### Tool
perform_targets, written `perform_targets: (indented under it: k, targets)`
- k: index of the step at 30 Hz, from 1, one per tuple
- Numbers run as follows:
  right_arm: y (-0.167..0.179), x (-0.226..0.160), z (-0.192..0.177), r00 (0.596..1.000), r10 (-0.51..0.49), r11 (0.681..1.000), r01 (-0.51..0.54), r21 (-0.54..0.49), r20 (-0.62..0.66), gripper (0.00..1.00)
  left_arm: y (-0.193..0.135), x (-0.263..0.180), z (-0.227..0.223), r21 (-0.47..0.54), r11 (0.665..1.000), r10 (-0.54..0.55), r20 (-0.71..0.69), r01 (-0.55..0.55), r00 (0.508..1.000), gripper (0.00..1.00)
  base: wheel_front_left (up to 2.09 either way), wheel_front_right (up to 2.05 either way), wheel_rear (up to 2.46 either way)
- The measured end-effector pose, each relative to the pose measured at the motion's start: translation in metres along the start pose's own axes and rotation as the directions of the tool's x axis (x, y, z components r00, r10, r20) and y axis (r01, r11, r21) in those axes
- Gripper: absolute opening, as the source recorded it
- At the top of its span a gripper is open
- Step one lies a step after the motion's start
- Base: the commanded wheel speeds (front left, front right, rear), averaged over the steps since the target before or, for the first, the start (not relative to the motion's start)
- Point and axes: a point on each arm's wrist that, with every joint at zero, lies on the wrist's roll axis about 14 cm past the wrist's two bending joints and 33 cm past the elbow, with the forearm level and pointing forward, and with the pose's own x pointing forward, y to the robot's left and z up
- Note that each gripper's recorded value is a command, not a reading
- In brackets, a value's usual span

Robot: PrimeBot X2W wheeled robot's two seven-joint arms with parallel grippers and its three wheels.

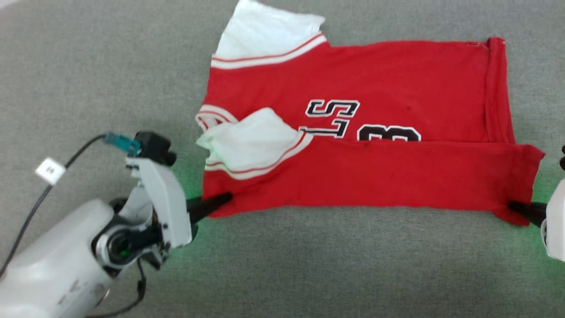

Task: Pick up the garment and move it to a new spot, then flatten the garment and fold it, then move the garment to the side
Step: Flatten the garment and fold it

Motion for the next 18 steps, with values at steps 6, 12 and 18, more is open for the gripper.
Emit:
perform_targets:
  k: [6,12,18]
  targets:
    - [0.003,-0.017,-0.015,1.0,0.016,1.0,-0.016,0.009,-0.024,0.0,-0.004,-0.024,-0.019,-0.001,1.0,-0.012,0.019,0.012,1.0,0.0,0.0,0.0,0.0]
    - [0.006,-0.031,-0.031,0.997,0.039,0.999,-0.039,0.008,-0.068,0.0,-0.016,-0.042,-0.047,-0.013,1.0,-0.028,-0.006,0.028,1.0,0.0,0.0,0.0,0.0]
    - [0.014,-0.038,-0.016,0.997,0.07,0.996,-0.072,0.047,0.045,1.0,-0.021,-0.05,-0.046,-0.01,1.0,-0.021,0.058,0.021,0.998,1.0,0.0,0.0,0.0]
